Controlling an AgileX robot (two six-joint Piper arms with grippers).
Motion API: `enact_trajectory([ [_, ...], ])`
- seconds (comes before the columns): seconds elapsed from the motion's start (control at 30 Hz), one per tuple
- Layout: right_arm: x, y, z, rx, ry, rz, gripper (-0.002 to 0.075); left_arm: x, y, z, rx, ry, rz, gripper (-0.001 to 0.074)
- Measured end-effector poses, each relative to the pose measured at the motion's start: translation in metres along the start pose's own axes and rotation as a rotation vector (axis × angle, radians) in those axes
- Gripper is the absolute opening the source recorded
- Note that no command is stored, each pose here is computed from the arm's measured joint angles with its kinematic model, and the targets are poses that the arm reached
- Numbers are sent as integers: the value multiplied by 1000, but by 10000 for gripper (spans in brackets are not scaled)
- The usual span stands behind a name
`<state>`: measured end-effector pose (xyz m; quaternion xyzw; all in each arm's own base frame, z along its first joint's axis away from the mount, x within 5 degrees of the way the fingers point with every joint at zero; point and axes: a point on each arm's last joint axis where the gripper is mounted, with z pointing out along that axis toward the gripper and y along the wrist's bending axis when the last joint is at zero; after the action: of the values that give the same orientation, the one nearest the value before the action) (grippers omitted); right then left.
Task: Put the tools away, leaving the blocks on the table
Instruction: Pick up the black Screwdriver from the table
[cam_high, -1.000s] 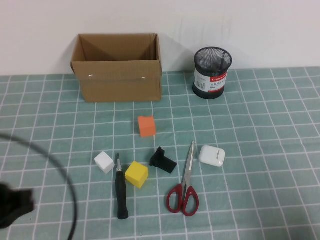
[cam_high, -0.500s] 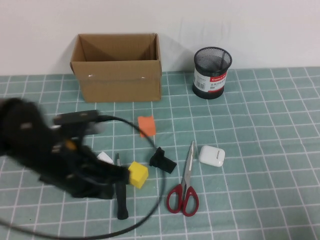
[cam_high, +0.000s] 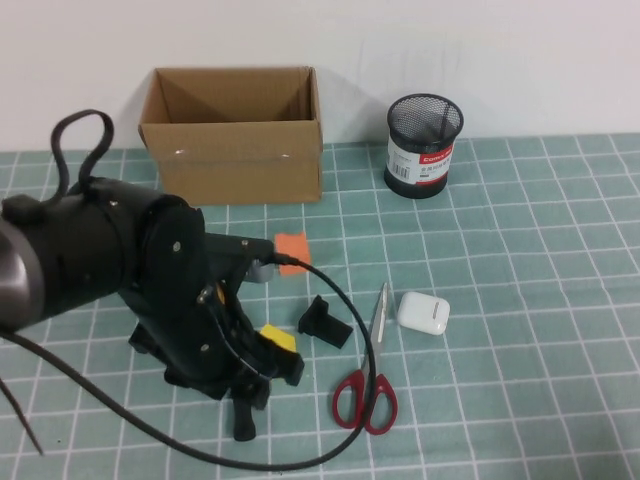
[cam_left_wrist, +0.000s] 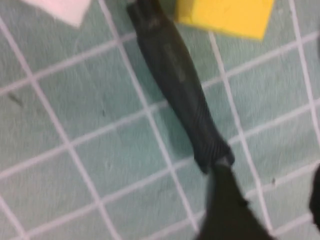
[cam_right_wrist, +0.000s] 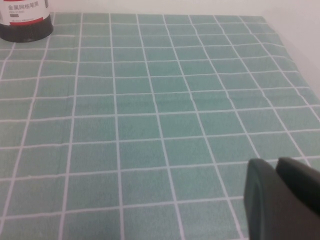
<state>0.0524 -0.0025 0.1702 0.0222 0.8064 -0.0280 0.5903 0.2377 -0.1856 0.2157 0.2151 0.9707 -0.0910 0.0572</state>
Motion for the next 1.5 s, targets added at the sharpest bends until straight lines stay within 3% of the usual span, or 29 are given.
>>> enact_trajectory([
  [0.1, 0, 0, 0, 0, 0, 0, -7, -6, 0, 3, 1, -47, -41, 372],
  [0.23, 0, 0, 0, 0, 0, 0, -7, -13, 5, 12, -24, -69, -108, 400],
  [0.6, 0, 0, 0, 0, 0, 0, -7, -16, 12, 50, -84, 18, -116, 406],
  [0.9, 0, 0, 0, 0, 0, 0, -7, -30, 16, 58, -116, -97, -83, 407],
  [1.1, 0, 0, 0, 0, 0, 0, -7, -31, 17, 67, -126, -80, -81, 407],
  [1.2, 0, 0, 0, 0, 0, 0, -7, -33, 18, 67, -137, -81, -69, 370],
  [1.33, 0, 0, 0, 0, 0, 0, -7, -32, 20, 68, -155, -75, -48, 181],
  [1.5, 0, 0, 0, 0, 0, 0, -7, -29, 18, 58, -157, -75, -17, 181],
])
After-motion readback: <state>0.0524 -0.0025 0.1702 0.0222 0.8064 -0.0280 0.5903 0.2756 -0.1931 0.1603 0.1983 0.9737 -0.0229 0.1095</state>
